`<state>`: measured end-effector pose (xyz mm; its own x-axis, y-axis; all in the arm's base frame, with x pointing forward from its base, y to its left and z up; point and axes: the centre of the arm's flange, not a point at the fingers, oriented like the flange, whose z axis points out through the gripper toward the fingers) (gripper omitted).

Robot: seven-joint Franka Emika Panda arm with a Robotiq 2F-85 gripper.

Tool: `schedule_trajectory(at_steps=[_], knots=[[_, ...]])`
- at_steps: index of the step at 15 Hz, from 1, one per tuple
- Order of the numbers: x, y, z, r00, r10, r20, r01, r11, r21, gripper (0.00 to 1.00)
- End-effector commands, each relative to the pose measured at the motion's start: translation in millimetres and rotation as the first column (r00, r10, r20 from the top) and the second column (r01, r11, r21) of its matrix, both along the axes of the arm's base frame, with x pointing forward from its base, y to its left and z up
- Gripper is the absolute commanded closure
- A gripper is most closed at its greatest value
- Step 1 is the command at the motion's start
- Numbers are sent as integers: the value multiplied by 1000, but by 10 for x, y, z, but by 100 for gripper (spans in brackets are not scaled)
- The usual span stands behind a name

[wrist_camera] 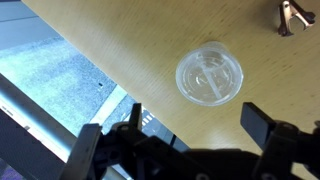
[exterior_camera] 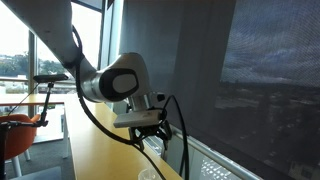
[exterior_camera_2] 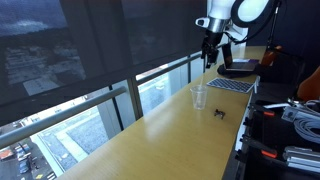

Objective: Put the straw in the plastic cup

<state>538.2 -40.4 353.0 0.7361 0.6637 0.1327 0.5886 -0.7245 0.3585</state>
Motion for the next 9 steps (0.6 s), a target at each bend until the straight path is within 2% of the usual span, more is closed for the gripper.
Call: schedule_trajectory(at_steps=[1,2,9], knots=[[-7,-6,196,998,-56,31,56,998,19,0],[12,-4,57,1000,-20,14,20,1000,9,0],[9,-4,124,999,-43,30,43,999,16,0]])
